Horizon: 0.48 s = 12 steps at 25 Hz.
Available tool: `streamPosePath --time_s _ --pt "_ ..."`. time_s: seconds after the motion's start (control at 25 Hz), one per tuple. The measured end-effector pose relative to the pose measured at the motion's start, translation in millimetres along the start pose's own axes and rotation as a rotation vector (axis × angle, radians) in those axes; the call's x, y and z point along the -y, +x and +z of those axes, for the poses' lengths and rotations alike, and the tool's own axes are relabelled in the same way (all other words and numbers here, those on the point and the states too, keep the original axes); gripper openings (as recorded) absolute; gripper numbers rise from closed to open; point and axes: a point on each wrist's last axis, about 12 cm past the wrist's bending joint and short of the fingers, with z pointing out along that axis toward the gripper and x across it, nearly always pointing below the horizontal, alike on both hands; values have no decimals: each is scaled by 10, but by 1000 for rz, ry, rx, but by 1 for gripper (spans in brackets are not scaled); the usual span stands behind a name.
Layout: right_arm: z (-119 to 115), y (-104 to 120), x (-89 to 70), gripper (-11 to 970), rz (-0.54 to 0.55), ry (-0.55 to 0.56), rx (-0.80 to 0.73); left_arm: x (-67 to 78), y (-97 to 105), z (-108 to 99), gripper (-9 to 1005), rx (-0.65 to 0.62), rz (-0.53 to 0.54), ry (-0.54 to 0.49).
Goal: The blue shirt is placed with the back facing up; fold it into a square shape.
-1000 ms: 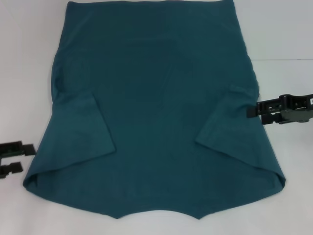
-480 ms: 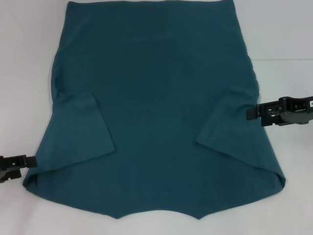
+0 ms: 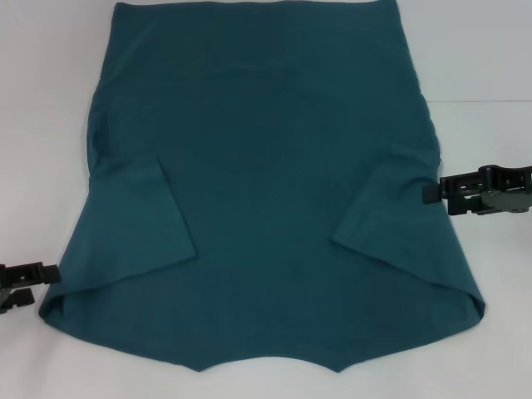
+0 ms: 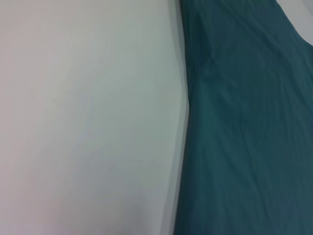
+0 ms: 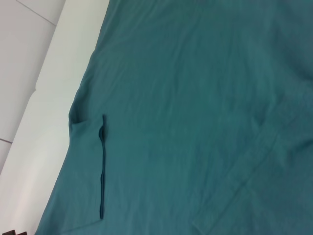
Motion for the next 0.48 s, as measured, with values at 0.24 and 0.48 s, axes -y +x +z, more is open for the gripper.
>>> streamPosePath --time_s 0.24,0.48 --pt "-7 -13 -2 747 -2 -4 11 -4 -1 5 721 1 1 -4" --pt "-23 -22 3 746 4 -9 24 -11 3 23 716 2 5 -9"
